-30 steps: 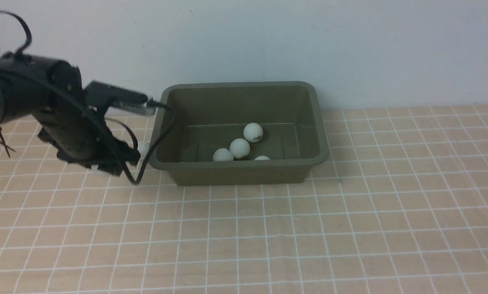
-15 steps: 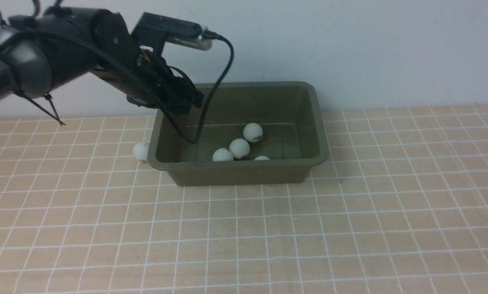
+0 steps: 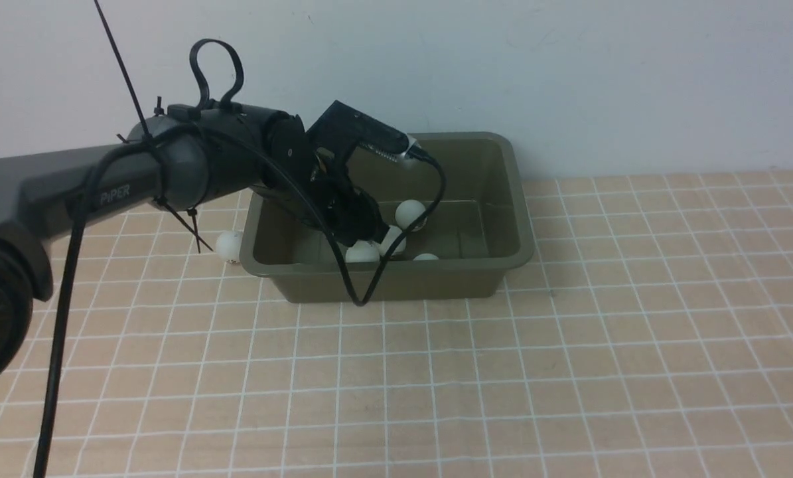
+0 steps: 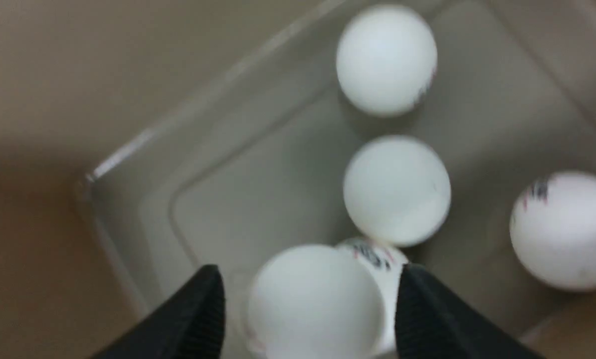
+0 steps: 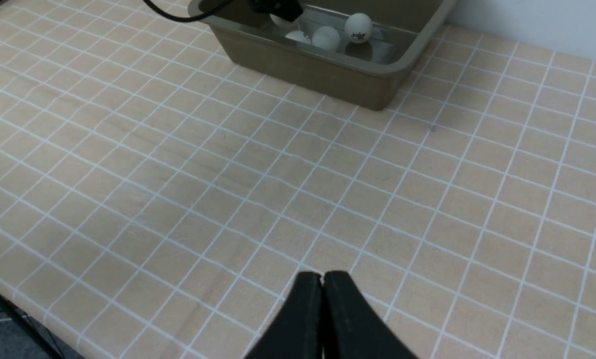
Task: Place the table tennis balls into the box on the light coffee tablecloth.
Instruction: 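Drop the ball into the bin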
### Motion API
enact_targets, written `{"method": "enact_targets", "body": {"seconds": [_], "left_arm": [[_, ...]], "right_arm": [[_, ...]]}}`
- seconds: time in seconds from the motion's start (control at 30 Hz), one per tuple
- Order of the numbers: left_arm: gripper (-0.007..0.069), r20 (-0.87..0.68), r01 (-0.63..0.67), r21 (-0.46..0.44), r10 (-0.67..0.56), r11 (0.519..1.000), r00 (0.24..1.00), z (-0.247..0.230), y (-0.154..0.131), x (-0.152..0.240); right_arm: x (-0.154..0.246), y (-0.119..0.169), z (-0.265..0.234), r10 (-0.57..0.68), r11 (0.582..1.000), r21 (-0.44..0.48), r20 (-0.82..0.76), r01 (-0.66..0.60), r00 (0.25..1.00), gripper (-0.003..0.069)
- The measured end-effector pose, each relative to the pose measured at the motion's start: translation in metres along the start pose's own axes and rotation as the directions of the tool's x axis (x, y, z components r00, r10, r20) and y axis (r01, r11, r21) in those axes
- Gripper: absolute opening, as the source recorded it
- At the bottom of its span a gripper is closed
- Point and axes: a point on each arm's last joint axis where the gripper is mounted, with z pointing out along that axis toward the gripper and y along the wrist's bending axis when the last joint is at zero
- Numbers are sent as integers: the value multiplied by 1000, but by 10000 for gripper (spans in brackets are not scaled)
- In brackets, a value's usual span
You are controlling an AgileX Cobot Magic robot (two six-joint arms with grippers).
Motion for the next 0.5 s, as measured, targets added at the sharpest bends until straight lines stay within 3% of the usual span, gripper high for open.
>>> {"method": "enact_targets", "body": {"seconds": [0.3,0.5], "left_arm": [[414,-31,38,5,-38,999,999,-9,1,-5],[377,-15,72,-42,-73,996,997,-78,29,-25]], "right_arm": [[0,0,0,0,1000,0,-1,0,1000,-16],[0,0,0,0,1000,0,-2,0,1000,-16]]}}
